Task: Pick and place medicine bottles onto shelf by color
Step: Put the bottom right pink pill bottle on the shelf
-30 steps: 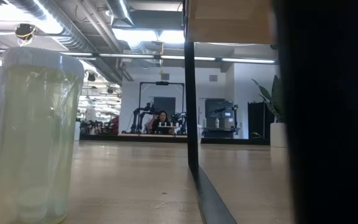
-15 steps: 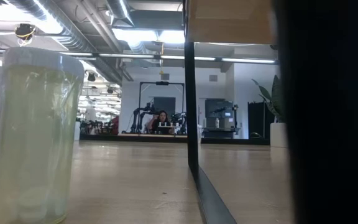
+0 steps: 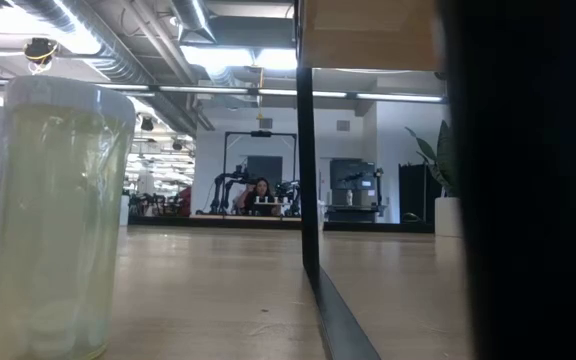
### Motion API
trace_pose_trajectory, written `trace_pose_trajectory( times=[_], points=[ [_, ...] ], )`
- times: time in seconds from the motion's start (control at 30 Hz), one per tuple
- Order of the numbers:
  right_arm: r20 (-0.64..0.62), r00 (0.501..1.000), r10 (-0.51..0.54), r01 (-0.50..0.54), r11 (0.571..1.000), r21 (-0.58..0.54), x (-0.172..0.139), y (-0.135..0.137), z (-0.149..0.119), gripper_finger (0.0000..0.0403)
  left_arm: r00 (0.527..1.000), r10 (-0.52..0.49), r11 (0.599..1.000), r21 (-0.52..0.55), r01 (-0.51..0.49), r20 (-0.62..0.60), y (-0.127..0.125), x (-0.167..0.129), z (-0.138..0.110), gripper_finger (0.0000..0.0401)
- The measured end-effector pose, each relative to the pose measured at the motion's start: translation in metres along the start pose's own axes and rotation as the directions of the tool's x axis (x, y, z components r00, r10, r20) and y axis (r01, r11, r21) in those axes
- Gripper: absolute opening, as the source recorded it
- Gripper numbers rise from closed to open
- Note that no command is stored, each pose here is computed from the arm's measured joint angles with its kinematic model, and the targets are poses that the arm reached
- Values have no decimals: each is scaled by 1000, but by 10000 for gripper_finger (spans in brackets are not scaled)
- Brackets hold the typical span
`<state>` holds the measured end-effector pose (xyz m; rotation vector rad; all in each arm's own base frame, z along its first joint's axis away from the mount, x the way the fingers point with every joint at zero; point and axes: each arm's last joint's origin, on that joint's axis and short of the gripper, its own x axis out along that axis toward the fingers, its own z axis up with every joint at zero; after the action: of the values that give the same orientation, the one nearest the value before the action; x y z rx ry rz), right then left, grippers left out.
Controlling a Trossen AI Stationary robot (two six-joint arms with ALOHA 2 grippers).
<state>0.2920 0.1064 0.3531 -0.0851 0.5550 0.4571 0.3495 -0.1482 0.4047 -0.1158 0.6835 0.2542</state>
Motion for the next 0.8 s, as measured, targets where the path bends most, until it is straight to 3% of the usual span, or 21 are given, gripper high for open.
trace_pose_trajectory(
  times=[0.43,0.8],
  points=[
    [152,988,-2,19,994,-108,-1,0,15,103,999,-17,1000,22,16,33,-12,-19,-7,145],
    [173,985,-2,26,990,-135,-2,0,17,103,992,5,1000,20,-7,128,-19,-33,-5,145]
  ],
)
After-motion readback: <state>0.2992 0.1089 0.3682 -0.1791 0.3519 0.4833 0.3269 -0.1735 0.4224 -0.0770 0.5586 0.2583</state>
